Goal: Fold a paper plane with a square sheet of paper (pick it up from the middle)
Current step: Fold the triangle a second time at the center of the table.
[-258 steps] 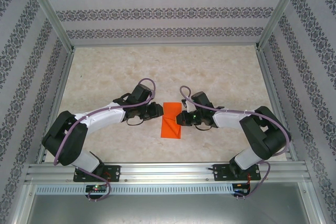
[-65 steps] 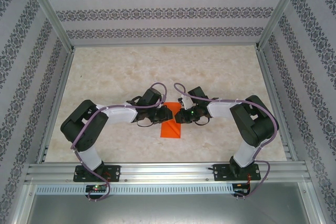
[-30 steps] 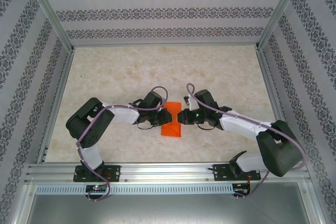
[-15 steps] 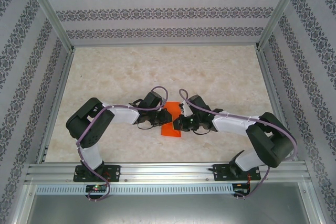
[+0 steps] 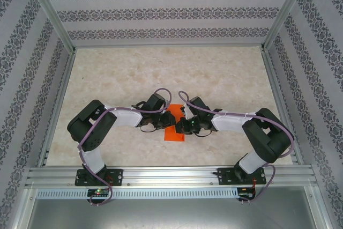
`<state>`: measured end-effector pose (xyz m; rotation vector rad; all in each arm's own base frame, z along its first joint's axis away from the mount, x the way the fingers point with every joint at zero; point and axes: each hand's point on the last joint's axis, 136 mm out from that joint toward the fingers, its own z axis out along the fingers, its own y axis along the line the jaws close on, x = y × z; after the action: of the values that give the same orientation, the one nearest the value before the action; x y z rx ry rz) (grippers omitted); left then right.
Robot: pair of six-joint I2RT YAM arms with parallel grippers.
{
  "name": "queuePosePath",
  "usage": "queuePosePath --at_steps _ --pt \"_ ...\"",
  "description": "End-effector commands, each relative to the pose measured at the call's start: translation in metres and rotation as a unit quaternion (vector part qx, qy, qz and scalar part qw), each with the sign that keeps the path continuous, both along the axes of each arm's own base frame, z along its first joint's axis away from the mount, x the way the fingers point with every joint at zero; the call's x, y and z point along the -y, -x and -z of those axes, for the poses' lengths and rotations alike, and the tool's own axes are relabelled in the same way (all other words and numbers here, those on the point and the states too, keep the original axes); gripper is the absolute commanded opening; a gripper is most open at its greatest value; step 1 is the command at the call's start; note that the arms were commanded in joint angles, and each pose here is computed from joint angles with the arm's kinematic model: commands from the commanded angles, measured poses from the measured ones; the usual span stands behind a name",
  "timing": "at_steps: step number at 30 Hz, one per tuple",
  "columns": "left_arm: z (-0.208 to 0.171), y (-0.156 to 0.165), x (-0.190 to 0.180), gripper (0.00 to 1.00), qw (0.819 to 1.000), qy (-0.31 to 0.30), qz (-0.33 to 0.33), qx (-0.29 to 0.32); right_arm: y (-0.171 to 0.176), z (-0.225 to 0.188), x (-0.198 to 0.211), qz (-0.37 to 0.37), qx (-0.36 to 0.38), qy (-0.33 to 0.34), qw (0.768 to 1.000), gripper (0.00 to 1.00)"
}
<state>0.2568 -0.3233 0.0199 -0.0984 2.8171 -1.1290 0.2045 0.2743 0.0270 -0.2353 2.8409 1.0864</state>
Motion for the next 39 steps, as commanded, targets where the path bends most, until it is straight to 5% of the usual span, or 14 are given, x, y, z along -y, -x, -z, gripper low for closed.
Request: queuePosePath --at_steps 1,14,24,29,39 --pt "0.015 0.012 -0.005 0.18 0.999 -0.035 0.015 -0.007 0.005 0.01 0.006 -0.007 0.002 0.02 1.0 0.11" --pt "0.013 0.009 -0.006 0.18 0.999 -0.036 0.01 -0.003 0.004 -0.035 -0.009 -0.026 0.054 -0.014 0.998 0.15" --pt "-0.008 0.0 0.001 0.19 1.0 -0.003 -0.011 0.018 0.013 -0.028 0.001 -0.013 0.091 0.054 0.994 0.17" --pt "-0.011 -0.001 0.003 0.19 1.0 0.004 -0.011 0.022 -0.007 -0.053 0.021 0.067 0.122 0.009 0.99 0.44" --pt "-0.013 -0.002 0.005 0.19 1.0 0.008 -0.01 0.023 -0.026 -0.047 0.02 0.108 0.057 -0.04 0.992 0.46"
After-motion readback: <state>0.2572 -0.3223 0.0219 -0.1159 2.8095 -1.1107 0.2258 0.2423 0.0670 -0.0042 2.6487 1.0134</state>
